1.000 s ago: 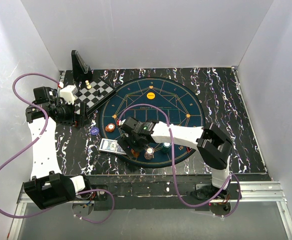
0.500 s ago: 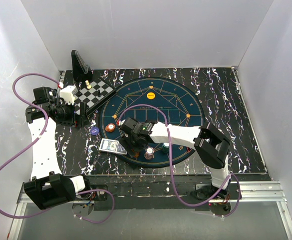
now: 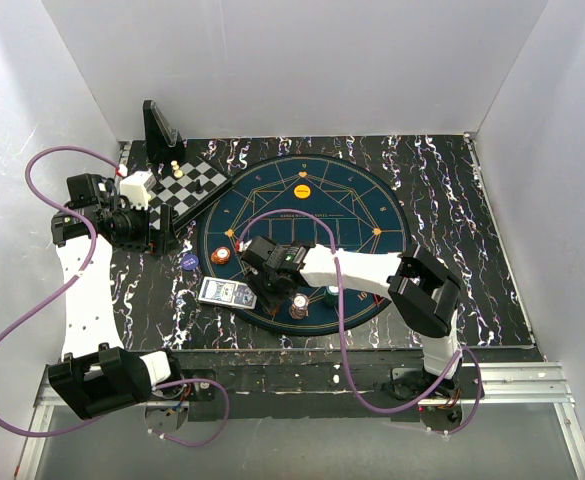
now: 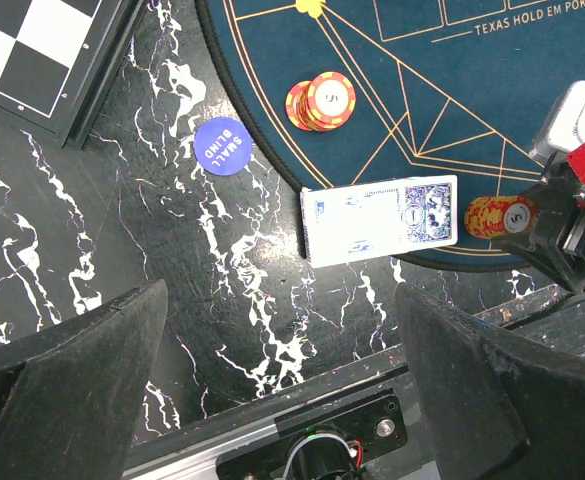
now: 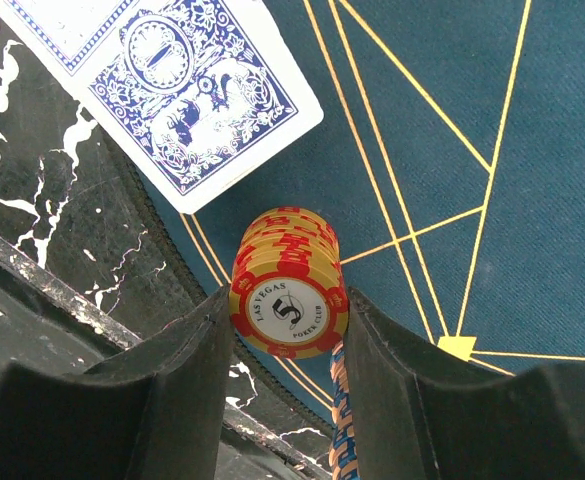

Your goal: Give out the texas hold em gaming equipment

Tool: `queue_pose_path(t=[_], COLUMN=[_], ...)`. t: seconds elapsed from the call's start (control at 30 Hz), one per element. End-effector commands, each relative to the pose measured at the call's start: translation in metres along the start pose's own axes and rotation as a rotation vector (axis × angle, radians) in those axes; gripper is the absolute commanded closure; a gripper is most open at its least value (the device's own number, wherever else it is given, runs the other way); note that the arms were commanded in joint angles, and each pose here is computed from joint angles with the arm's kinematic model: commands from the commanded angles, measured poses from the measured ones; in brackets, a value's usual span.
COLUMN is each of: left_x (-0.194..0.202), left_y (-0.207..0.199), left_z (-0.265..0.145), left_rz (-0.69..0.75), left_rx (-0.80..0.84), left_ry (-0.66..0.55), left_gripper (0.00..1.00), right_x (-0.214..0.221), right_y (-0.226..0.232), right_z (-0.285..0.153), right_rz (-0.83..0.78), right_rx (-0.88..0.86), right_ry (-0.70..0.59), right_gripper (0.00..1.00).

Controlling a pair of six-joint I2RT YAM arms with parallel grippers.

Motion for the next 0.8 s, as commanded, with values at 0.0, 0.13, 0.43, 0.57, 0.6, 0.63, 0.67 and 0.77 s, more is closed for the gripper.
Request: queue_pose_path(t=[0.0, 0.13, 0.43, 0.57, 0.6, 0.63, 0.67, 0.77], left_x=[0.000, 0.001, 0.001, 0.001, 0.000, 0.001, 0.001, 0.002], left_y=[-0.003, -0.003, -0.003, -0.003, -0.004, -0.004, -0.003, -0.004], left_z=[-0.007, -0.007, -0.009, -0.009, -0.009, -0.009, -0.008, -0.008], left_rz=[0.017, 0.021, 0.033, 0.032, 0.033, 0.031, 0.030, 0.028], left_rx=[-0.003, -0.002, -0.009, -0.006, -0.005, -0.003, -0.002, 0.000], left_ry=[-0.026, -0.027, -0.031, -0.031, -0.032, -0.030, -0.027, -0.025], left_gripper=[0.02, 0.02, 0.02, 0.02, 0.02, 0.02, 0.02, 0.02], right_x=[-0.009, -0.009, -0.011, -0.019, -0.022, -0.024, -0.026, -0.030], right_y=[0.000, 0.000, -0.001, -0.001, -0.001, -0.002, -0.002, -0.003], right_z=[-0.001, 0.005, 0.008, -0.003, -0.006, -0.009, -0.012, -0.018], right_rz=[-0.004, -0.005, -0.001, -0.006, -0.012, -0.016, -0.020, -0.032], right_rx=[0.006, 0.011, 0.018, 0.027, 0.031, 0.037, 0.041, 0.050], right_ry=[-0.038, -0.020, -0.025, -0.059, -0.066, -0.072, -0.077, -0.081], right_gripper=[0.51, 0.44, 0.46, 0.50, 0.50, 0.50, 0.50, 0.47])
Point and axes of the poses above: each gripper's point midway between its finger pads, its own z axis out along the fingers, its own y axis along the line the jaws close on, x = y × z, the point moved 7 cm from there along -z, back along the fingers, and after that the axes turned 10 degrees about -z, right-handed, at the moved point
